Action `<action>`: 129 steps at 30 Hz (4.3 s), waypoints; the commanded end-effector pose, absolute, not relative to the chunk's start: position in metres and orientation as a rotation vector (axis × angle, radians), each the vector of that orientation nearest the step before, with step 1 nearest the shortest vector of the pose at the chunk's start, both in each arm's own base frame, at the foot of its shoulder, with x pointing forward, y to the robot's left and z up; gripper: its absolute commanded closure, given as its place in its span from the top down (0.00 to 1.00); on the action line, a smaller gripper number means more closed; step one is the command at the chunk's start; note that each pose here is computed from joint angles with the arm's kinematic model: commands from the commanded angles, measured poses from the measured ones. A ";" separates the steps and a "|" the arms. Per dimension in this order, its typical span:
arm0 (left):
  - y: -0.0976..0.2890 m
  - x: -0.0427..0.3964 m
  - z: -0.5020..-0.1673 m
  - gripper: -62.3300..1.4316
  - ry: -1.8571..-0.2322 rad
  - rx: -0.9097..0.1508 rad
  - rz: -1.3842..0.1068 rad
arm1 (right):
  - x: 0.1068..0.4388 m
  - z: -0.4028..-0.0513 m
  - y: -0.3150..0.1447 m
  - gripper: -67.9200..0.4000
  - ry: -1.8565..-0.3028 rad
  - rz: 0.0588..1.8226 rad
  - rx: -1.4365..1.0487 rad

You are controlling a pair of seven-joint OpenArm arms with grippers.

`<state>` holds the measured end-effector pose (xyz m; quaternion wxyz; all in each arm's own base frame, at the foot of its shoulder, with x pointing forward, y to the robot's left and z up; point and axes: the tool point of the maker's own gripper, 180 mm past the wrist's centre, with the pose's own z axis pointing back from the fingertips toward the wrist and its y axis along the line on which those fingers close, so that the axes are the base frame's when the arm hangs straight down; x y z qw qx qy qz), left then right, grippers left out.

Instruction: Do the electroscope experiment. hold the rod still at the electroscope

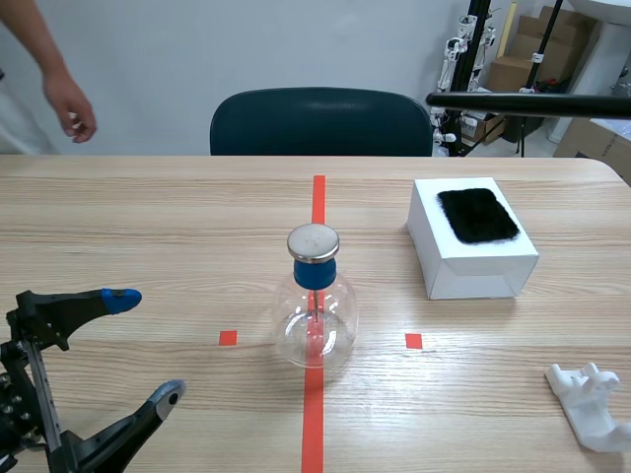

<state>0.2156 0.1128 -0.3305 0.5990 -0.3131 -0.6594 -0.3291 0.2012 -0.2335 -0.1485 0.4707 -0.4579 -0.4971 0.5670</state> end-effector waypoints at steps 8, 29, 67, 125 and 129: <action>0.115 0.219 -0.323 1.00 -1.561 -0.722 -0.763 | 0.158 -0.150 -0.238 0.01 -1.229 1.326 -1.048; 0.115 0.219 -0.323 1.00 -1.561 -0.723 -0.763 | 0.095 -0.218 -0.224 0.01 -1.115 1.401 -0.828; 0.115 0.219 -0.323 1.00 -1.561 -0.723 -0.763 | 0.091 -0.222 -0.216 0.01 -1.147 1.418 -0.784; 0.115 0.219 -0.323 1.00 -1.561 -0.723 -0.763 | 0.091 -0.222 -0.217 0.01 -1.145 1.417 -0.787; 0.115 0.219 -0.323 1.00 -1.561 -0.723 -0.763 | 0.091 -0.222 -0.216 0.01 -1.148 1.419 -0.785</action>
